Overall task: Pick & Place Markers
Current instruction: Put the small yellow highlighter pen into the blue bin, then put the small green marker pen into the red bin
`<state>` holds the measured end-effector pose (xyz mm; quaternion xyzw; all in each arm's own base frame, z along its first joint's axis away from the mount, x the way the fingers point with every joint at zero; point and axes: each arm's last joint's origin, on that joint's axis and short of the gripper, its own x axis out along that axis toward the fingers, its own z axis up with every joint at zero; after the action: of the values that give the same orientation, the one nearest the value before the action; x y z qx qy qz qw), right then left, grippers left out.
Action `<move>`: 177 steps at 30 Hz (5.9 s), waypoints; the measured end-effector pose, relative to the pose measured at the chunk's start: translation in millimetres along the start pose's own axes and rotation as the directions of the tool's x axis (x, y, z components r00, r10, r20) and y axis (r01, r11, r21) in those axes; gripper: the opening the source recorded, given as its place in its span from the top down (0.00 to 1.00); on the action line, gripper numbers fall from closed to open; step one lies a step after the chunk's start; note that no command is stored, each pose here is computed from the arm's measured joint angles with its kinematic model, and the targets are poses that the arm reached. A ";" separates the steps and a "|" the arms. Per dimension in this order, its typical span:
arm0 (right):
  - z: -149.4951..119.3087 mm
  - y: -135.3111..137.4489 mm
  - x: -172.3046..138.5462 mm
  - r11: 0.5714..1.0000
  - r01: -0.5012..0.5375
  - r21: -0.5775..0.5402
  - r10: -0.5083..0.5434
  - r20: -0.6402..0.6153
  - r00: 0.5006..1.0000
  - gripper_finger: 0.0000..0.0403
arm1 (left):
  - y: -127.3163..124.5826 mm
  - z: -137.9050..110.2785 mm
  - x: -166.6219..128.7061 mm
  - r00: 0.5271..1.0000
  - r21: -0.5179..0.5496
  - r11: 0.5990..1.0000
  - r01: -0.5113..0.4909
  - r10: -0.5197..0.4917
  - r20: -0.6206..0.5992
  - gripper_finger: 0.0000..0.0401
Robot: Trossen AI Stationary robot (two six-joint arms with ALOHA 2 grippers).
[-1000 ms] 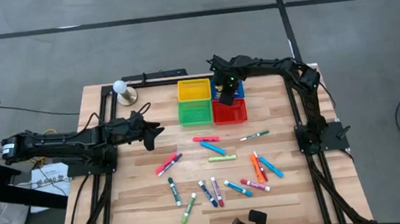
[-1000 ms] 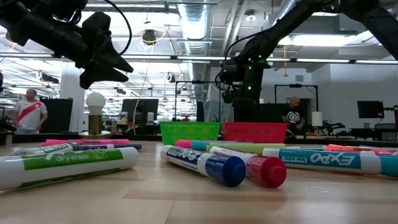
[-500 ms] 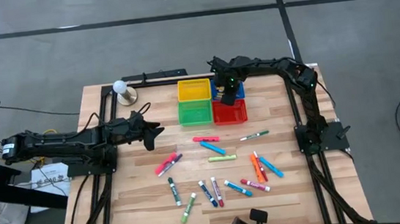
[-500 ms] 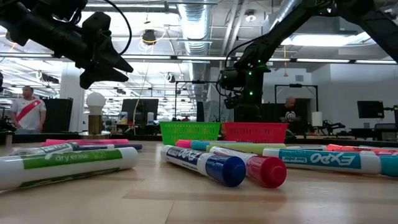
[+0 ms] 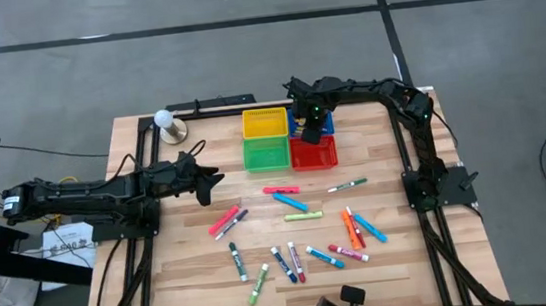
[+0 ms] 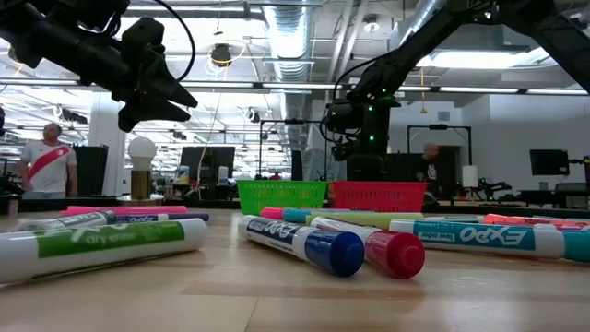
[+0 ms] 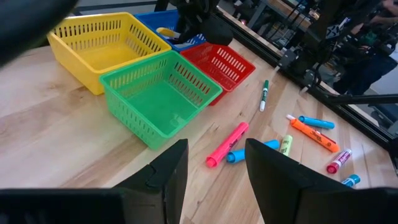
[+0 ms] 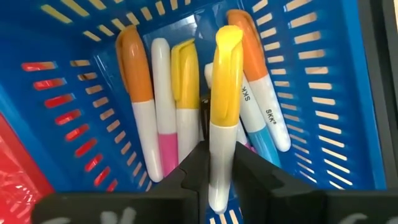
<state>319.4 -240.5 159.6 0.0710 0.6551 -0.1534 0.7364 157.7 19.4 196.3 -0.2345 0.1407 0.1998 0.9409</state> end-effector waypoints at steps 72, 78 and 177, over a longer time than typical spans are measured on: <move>-140.3 141.2 -169.0 0.970 -0.223 -0.098 0.242 0.313 0.918 0.69 | -3.8 3.2 -0.2 0.997 -0.174 0.982 0.074 -0.073 0.012 0.61; -152.6 146.6 -140.8 0.970 -0.224 -0.094 0.240 0.211 0.948 0.69 | -4.1 3.7 -0.2 0.997 -0.176 0.981 0.078 -0.076 0.017 0.61; -158.9 180.5 -8.5 0.920 -0.043 -0.389 0.046 -0.002 0.999 0.80 | -4.7 5.0 -0.3 0.996 -0.178 0.980 0.086 -0.082 0.030 0.61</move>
<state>226.4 -20.7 129.7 -0.0622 0.6679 -0.0039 0.7416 160.4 18.0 202.4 -0.3214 0.1014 0.1744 0.9252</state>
